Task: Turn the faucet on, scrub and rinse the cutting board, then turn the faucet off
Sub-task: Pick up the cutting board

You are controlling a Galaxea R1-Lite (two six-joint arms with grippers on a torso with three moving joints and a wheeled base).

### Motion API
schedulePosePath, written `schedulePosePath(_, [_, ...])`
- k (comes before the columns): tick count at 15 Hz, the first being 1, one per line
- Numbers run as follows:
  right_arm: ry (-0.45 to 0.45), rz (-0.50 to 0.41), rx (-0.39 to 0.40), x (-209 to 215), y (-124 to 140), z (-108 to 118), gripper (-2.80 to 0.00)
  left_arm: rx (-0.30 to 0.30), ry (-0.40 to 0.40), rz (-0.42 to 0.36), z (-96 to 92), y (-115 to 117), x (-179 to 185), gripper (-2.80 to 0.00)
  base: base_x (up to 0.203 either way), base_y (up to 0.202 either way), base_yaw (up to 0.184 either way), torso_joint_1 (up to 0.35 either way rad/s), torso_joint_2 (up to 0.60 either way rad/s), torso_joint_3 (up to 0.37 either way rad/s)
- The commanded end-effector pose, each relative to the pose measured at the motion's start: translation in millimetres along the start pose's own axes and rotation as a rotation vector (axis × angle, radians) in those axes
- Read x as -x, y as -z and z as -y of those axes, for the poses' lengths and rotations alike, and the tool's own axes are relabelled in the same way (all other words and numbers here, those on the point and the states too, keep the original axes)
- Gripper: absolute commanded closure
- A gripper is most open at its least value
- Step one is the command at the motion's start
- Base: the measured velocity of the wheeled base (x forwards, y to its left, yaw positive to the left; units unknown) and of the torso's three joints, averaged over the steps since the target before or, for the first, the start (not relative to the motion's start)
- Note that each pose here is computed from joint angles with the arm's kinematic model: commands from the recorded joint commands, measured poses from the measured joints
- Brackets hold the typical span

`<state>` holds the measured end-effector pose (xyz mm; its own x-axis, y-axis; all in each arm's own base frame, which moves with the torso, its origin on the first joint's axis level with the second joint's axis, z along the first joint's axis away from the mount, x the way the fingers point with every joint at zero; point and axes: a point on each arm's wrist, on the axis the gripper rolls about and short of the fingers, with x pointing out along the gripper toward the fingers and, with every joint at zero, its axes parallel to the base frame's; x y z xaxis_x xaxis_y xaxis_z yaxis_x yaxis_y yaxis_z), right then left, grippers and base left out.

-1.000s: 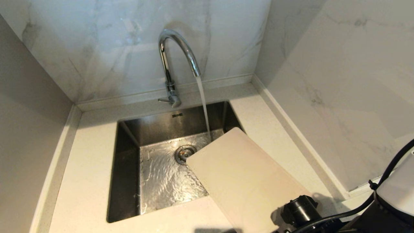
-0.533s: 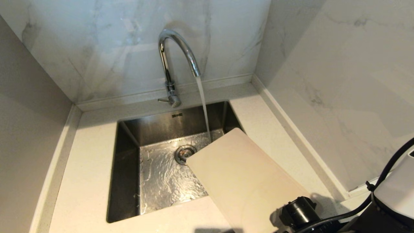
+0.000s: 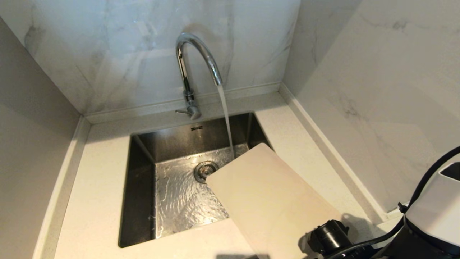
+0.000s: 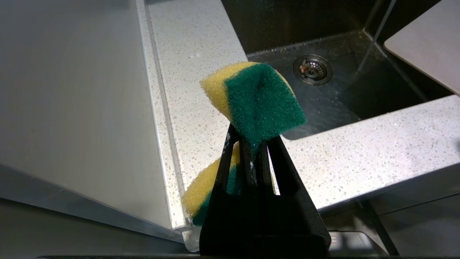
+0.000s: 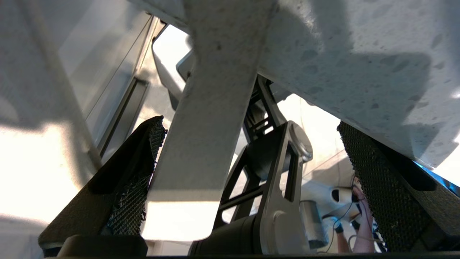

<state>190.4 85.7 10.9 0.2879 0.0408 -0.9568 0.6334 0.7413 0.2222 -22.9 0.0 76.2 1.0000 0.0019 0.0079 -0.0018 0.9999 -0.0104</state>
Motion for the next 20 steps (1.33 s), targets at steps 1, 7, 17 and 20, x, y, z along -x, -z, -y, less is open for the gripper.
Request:
schedulePosePath(1, [0.030, 0.017, 0.003, -6.9, 1.4, -0.3, -2.80, 0.000, 0.000, 0.001, 0.0, 0.0, 0.1, 0.00, 0.000, 0.000, 0.000, 0.000, 0.00, 0.000])
schedulePosePath(7, [0.024, 0.052, 0.005, -11.1, 2.2, -0.7, -2.80, 0.000, -0.001, 0.001, 0.0, 0.0, 0.1, 0.00, 0.000, 0.000, 0.000, 0.000, 0.00, 0.000])
schedulePosePath(17, [0.042, 0.089, 0.001, -18.2, 1.3, -2.0, -2.80, 0.000, -0.001, 0.001, 0.0, 0.0, 0.1, 0.00, 0.000, 0.000, 0.000, 0.000, 0.00, 0.000])
schedulePosePath(20, [0.042, 0.089, 0.001, -18.5, 1.2, -2.4, -2.80, 0.000, 0.000, 0.000, 0.0, 0.1, 0.1, 0.00, 0.000, 0.000, 0.000, 0.000, 0.00, 0.000])
